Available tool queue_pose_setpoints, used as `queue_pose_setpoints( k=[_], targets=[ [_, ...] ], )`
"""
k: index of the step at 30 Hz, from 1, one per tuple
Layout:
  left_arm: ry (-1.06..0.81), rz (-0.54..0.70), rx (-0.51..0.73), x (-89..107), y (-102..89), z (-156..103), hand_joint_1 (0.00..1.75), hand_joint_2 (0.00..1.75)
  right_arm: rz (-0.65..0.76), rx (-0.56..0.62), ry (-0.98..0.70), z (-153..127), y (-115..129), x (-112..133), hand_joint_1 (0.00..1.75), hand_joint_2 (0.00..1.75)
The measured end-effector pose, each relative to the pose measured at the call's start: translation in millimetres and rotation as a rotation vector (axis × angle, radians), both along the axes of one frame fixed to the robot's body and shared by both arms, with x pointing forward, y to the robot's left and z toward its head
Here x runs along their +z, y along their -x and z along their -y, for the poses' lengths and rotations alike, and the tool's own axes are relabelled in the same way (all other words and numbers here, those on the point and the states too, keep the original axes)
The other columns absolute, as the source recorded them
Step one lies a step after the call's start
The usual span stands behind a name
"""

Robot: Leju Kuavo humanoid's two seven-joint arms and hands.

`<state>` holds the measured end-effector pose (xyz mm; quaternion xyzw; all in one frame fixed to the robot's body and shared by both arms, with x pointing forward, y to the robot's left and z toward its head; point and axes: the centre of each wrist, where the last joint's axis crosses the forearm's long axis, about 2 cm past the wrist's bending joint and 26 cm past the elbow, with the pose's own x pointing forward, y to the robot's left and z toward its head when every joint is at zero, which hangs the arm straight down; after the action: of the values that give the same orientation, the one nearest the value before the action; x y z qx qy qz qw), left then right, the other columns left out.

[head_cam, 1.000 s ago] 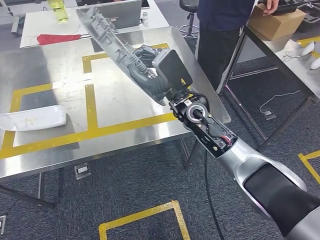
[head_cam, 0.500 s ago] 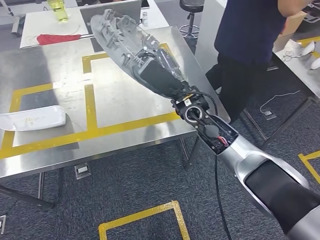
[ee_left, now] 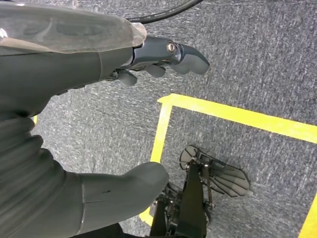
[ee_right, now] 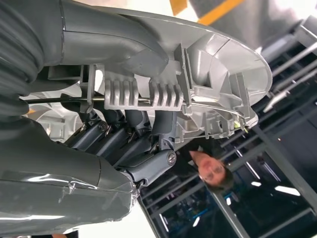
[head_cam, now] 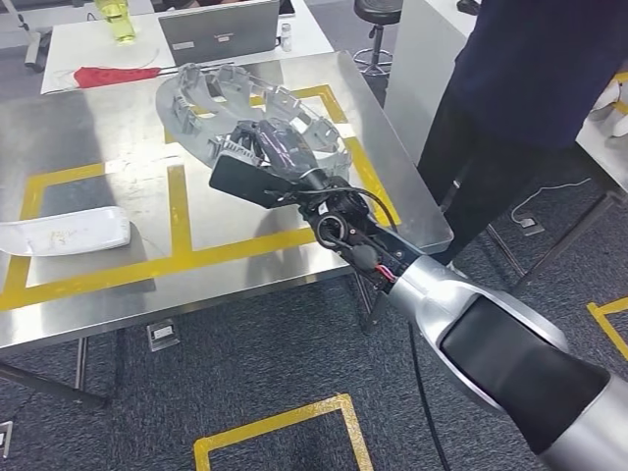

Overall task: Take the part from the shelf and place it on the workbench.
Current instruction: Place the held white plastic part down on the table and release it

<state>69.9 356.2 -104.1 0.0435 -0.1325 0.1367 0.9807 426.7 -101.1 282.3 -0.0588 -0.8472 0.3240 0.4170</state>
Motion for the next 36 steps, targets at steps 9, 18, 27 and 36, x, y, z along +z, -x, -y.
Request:
queue_pose_setpoints(
  k=[9, 18, 27, 36],
  targets=[
    [0.000, 0.004, -0.007, -0.1, 0.5, 1, 0.00, 1.75, -0.046, -0.028, 0.054, 1, -4, -16, 1.69, 1.75],
    [-0.002, 0.014, -0.014, -0.2, 0.5, 1, 0.00, 1.75, -0.059, -0.073, 0.153, 5, -6, -30, 1.69, 1.75],
    [-0.006, 0.029, -0.023, -0.1, 0.4, 1, 0.00, 1.75, -0.002, -0.092, 0.281, -16, 4, -47, 1.69, 1.75],
    [-0.006, 0.028, -0.024, -0.1, 0.5, 1, 0.00, 1.75, 0.043, -0.052, 0.367, -39, 16, -58, 1.69, 1.75]
  ],
)
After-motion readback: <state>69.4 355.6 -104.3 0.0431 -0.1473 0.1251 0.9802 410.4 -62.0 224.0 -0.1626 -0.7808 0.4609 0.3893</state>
